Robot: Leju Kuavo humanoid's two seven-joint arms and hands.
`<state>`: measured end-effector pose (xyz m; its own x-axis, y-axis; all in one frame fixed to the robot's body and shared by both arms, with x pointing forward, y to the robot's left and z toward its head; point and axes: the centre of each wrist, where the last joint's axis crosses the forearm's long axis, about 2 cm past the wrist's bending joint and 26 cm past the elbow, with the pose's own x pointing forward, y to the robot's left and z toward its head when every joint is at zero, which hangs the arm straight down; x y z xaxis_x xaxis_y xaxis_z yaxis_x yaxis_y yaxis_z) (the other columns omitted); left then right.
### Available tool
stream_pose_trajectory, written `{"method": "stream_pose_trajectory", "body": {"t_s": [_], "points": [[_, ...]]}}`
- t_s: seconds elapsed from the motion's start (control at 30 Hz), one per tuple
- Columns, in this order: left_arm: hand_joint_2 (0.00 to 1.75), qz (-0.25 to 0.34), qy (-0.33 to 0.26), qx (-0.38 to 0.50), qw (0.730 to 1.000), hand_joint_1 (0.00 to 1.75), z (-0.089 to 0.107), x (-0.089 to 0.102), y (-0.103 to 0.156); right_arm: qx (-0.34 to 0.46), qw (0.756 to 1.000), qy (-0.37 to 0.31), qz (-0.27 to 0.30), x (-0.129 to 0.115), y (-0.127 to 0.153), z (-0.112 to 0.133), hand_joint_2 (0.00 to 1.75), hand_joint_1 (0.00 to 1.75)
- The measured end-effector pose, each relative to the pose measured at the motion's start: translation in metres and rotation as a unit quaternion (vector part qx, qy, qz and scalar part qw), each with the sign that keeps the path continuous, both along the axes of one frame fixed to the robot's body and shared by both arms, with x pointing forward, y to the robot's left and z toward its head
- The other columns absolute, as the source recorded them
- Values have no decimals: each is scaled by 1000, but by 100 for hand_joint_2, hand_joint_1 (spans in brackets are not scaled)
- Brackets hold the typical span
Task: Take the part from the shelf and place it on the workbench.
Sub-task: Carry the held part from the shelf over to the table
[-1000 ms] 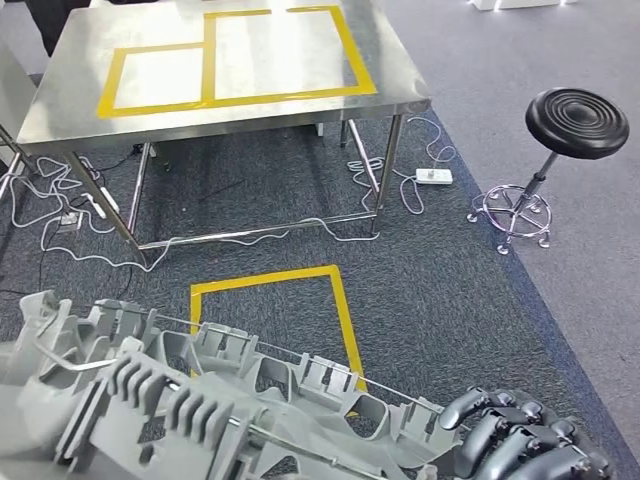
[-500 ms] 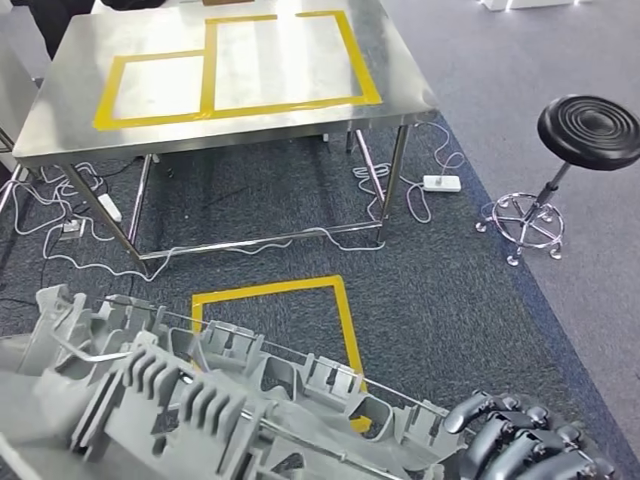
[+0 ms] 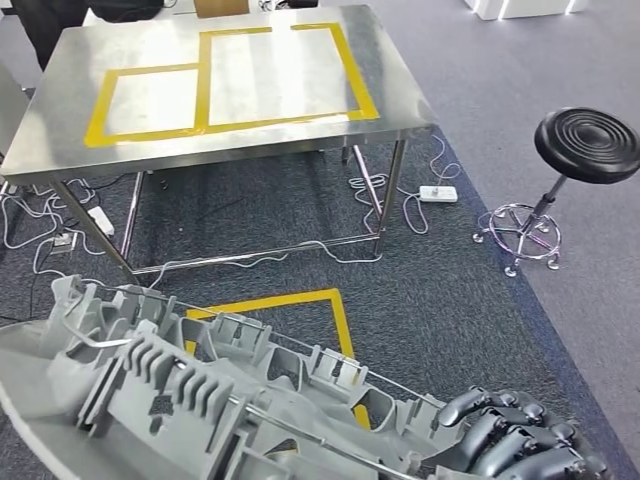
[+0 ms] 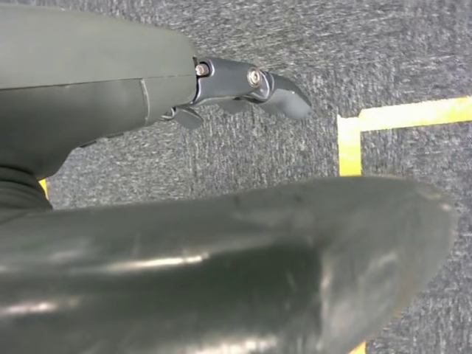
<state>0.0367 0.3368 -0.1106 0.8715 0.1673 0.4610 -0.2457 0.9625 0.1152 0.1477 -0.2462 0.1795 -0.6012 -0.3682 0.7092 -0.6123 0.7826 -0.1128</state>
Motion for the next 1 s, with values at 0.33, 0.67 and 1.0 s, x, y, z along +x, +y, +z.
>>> {"method": "stream_pose_trajectory", "body": {"t_s": [0.33, 0.67, 1.0], "points": [[0, 0, -1, -1, 1000, 0, 0, -4, 1, -23, 1000, -3, -12, -1, -7, -2, 175, 175], [0, -1, -8, -1, 1000, 0, 0, 0, 0, -18, 1000, 6, -8, -3, -9, -3, 175, 175], [0, -2, -6, -1, 1000, 0, 0, -1, -1, -16, 1000, 8, -11, -4, -9, -4, 175, 175]]}}
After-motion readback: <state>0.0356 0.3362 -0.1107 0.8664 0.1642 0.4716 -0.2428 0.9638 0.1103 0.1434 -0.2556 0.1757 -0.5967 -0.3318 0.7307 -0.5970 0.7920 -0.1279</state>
